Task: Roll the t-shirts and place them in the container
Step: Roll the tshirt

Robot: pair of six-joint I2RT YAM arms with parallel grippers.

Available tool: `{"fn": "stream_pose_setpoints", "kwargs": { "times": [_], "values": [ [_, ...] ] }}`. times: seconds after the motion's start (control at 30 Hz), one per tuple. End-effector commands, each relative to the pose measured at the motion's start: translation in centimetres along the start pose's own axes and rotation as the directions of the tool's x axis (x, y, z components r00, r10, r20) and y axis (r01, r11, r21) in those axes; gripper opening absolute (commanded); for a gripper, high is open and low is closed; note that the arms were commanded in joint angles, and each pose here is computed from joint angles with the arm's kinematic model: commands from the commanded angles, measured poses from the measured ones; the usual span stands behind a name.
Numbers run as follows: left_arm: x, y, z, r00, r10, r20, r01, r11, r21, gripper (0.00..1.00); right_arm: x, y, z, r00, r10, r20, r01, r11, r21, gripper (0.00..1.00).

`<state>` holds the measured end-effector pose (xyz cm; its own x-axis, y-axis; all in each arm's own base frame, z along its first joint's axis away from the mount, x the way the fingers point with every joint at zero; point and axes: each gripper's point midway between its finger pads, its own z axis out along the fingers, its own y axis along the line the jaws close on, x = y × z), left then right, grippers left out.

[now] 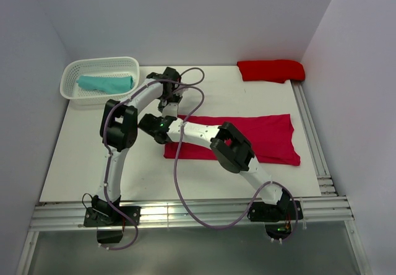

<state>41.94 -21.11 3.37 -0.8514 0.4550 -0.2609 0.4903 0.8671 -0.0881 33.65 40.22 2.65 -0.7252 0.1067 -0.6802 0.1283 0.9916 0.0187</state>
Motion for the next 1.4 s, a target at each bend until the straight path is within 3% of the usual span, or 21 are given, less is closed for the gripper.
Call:
{"fn": "stream_pose_setpoints", "kwargs": {
  "times": [0.0,0.27,0.37,0.6,0.7,0.87,1.03,1.23,1.37],
  "values": [
    [-1.1,-0.7,-0.7,0.999,0.027,0.026,-0.026,1.0,-0.007,0.03,0.5,-0.4,0.5,1.0,-0.003,-0.02,0.003,1.0,0.023,0.42],
    [-1.2,-0.7,-0.7,0.999,0.031,0.026,-0.031,1.0,-0.004,0.09,0.1,0.1,-0.2,0.997,0.05,-0.054,-0.054,0.996,-0.073,0.18],
    [-1.7,-0.8,-1.2,0.998,0.042,0.04,-0.042,0.999,-0.001,0.17,0.1,0.5,-0.5,0.99,0.104,-0.095,-0.119,0.979,-0.168,0.1],
    [-3.9,-1.7,-4.1,0.989,0.078,0.124,-0.083,0.996,0.036,0.55,0.4,0.4,0.1,0.94,0.257,-0.226,-0.327,0.87,-0.37,0.08],
    [-5.1,-2.1,-5.9,0.982,0.081,0.172,-0.093,0.994,0.064,0.63,0.1,-0.1,0.4,0.907,0.326,-0.266,-0.413,0.81,-0.417,0.07],
    [-5.6,-1.6,-8.7,0.972,0.045,0.229,-0.077,0.988,0.132,0.67,0.4,-0.6,0.4,0.859,0.38,-0.343,-0.506,0.729,-0.46,0.06],
    [-3.4,-0.6,-10.3,0.971,-0.041,0.236,-0.035,0.951,0.308,0.67,1.0,-1.6,1.2,0.779,0.459,-0.427,-0.626,0.612,-0.483,0.05],
    [0.0,0.6,-9.3,0.971,-0.101,0.217,-0.001,0.905,0.426,0.66,1.8,-2.4,1.7,0.706,0.511,-0.49,-0.708,0.522,-0.476,0.05],
    [1.1,-0.4,-7.4,0.974,-0.13,0.188,0.01,0.846,0.533,0.66,2.3,-2.9,1.9,0.689,0.526,-0.499,-0.725,0.511,-0.462,0.05]
  ]
}}
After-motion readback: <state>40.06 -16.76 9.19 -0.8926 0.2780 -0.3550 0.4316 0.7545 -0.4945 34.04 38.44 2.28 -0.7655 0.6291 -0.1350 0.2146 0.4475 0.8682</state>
